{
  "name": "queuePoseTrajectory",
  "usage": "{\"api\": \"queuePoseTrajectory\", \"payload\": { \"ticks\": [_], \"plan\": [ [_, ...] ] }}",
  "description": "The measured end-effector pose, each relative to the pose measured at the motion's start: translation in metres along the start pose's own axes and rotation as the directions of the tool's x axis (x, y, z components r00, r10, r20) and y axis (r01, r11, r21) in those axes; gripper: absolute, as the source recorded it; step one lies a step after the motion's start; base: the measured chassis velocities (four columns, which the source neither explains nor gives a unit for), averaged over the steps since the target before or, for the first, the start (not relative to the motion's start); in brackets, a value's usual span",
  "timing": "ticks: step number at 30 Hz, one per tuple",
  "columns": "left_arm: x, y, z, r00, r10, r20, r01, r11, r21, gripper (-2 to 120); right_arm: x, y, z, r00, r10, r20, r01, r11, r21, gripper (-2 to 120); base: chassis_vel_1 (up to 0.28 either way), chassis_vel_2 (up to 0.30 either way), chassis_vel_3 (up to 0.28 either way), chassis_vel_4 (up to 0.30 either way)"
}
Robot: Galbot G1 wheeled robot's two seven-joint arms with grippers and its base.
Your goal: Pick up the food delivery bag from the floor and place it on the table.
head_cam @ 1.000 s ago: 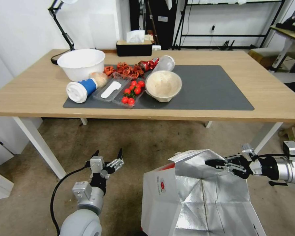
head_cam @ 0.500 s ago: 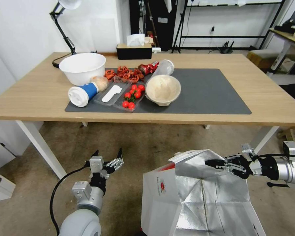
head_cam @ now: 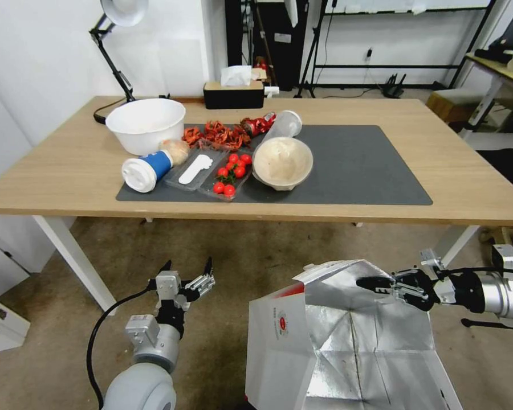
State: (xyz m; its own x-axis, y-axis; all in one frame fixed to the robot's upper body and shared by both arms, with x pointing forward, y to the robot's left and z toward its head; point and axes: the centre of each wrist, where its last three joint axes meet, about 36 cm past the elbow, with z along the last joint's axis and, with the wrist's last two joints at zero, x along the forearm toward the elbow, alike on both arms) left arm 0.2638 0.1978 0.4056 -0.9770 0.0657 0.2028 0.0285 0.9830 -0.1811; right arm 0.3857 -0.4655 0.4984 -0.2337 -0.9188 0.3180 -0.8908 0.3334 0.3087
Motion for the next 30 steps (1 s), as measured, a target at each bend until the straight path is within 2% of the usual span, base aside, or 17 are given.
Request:
{"api": "queuePoseTrajectory", "payload": {
  "ticks": [30],
  "plan": [
    [0.0004, -0.0003, -0.0009, 1.0, 0.001, 0.002, -0.001, 1.0, -0.002, 100, 0.0, -0.0001, 0.0007, 1.0, 0.0, -0.003, 0.0, 1.0, 0.0, 0, 0.0, 0.0, 0.0, 0.0]
  ]
}}
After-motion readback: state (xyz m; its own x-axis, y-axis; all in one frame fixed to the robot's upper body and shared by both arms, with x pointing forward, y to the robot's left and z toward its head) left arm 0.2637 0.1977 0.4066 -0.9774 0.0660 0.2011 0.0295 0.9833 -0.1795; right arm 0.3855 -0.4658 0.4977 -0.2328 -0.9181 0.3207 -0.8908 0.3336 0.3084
